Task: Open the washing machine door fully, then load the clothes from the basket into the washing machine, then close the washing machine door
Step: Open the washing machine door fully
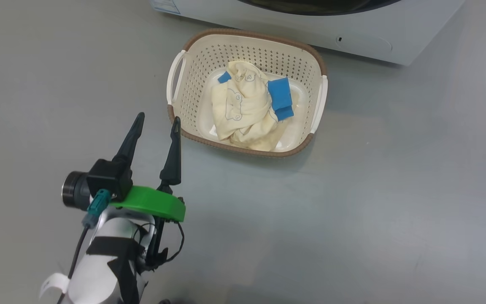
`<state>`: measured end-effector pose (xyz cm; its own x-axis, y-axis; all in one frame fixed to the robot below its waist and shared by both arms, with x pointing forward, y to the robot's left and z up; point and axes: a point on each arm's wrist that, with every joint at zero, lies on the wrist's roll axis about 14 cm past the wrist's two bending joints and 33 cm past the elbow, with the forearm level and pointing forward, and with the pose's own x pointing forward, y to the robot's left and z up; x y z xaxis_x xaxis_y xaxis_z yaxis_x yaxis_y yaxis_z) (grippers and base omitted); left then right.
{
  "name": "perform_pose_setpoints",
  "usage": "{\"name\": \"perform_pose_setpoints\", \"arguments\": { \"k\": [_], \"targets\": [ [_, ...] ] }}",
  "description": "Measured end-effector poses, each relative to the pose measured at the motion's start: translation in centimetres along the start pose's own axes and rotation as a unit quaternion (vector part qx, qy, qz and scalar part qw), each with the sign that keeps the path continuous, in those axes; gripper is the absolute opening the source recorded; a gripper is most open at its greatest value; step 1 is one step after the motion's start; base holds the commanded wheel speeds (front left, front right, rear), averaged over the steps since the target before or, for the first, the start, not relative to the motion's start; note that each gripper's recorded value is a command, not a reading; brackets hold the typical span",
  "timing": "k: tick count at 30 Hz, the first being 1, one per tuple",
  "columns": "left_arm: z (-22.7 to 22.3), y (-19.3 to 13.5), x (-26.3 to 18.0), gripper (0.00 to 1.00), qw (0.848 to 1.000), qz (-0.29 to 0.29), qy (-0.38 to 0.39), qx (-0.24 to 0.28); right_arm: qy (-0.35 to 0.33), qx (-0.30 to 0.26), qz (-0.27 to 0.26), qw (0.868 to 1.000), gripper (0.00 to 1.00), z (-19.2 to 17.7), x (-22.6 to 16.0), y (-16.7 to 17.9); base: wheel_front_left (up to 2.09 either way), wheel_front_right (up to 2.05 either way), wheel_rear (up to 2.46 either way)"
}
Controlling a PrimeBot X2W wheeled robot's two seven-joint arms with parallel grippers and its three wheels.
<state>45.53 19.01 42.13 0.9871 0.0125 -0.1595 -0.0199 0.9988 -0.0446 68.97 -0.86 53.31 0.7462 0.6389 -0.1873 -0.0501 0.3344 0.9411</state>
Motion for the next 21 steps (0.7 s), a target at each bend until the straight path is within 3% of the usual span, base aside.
{"name": "perform_pose_setpoints", "arguments": {
  "k": [21],
  "targets": [
    [0.1,0.3,0.9,1.0,1.0,0.009,-0.003,0.011,0.079,-0.018,-0.01,0.997,0.0,-2.1,1.0,-0.5,0.0,0.0,0.0]
  ]
}}
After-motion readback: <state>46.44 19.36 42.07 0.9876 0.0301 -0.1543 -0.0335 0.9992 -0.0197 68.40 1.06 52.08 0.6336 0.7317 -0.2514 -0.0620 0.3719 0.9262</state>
